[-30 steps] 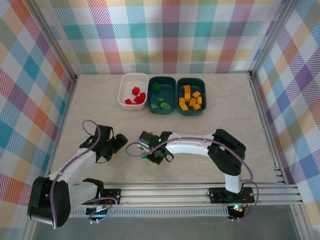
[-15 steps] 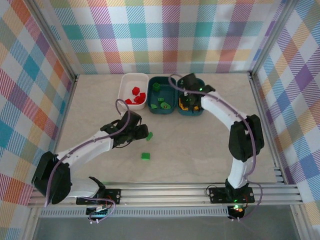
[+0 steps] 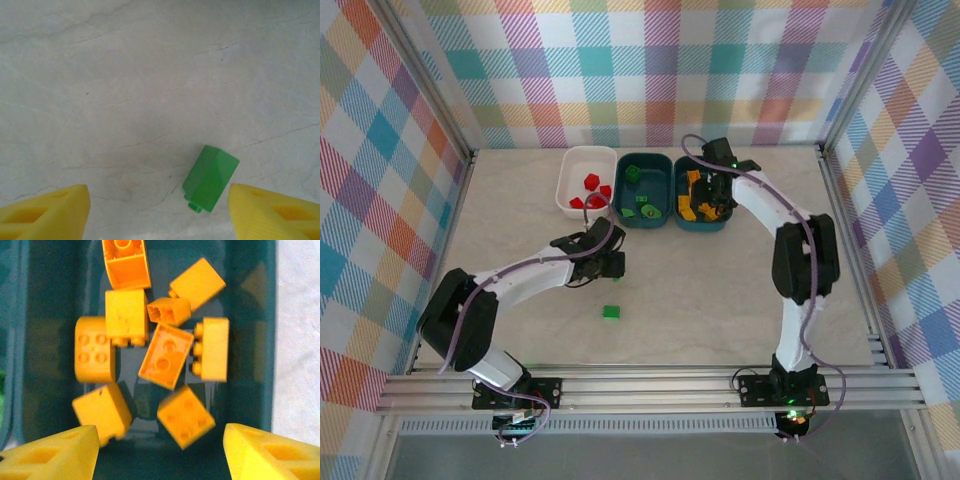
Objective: Sort the legos into containers by color
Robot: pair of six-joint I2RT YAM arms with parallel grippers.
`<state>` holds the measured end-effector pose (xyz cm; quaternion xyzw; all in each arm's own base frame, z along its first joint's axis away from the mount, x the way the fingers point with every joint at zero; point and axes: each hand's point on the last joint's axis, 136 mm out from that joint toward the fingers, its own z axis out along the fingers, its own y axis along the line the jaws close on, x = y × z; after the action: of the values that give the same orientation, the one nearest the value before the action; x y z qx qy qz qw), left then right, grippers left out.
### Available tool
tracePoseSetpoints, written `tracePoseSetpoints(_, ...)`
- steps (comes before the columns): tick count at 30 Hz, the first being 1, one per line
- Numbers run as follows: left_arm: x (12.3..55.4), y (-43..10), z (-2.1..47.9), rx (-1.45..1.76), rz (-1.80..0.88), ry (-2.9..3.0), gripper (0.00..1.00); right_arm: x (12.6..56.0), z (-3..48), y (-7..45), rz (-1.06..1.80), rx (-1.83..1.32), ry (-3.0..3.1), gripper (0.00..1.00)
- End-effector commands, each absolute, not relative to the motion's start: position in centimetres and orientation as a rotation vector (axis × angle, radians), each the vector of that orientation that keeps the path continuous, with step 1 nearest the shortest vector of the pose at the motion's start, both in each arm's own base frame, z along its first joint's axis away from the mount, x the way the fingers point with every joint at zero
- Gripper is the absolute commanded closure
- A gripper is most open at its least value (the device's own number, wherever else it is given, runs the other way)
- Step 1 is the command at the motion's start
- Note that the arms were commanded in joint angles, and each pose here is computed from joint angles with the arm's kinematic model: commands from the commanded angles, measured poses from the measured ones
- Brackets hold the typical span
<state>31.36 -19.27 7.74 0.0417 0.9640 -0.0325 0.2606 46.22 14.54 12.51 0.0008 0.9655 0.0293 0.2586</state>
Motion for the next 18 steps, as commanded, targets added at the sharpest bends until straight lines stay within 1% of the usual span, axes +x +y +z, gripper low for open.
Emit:
tracePoseSetpoints(1, 32.2, -21.4, 7.4, 0.237, -0.107, 2.593, 0.31, 43.8, 16.6, 15.4, 0.186, 0.063, 2.498, 0.32)
tracePoseSetpoints(5, 32.4, -23.0, 5.6, 0.323, -0.097, 2.622, 0.35, 40.4, 16.6, 15.7, 0.277, 0.079, 2.486, 0.32)
tracePoseSetpoints(6, 32.4, -23.4, 5.2, 0.347, -0.096, 2.632, 0.38, 39.7, 16.6, 15.6, 0.290, 0.083, 2.487, 0.32)
tracePoseSetpoints(7, 32.3, -23.8, 5.0, 0.370, -0.090, 2.635, 0.40, 39.2, 16.7, 15.5, 0.298, 0.082, 2.488, 0.32)
tracePoseSetpoints(12, 31.6, -25.5, 4.3, 0.462, -0.086, 2.627, 0.41, 36.9, 16.7, 14.9, 0.318, 0.073, 2.489, 0.32)
tracePoseSetpoints(13, 31.7, -25.3, 4.1, 0.456, -0.064, 2.631, 0.43, 36.6, 16.7, 14.8, 0.326, 0.070, 2.486, 0.32)
tracePoseSetpoints(14, 31.7, -25.1, 3.8, 0.452, -0.043, 2.639, 0.47, 36.3, 16.7, 14.9, 0.342, 0.064, 2.479, 0.32)
tracePoseSetpoints(16, 31.8, -24.9, 3.2, 0.447, -0.014, 2.657, 0.58, 35.6, 16.5, 14.9, 0.359, 0.065, 2.480, 0.32)
tracePoseSetpoints(18, 31.9, -24.7, 2.8, 0.424, 0.020, 2.675, 0.71, 35.1, 16.2, 14.9, 0.375, 0.069, 2.471, 0.32)
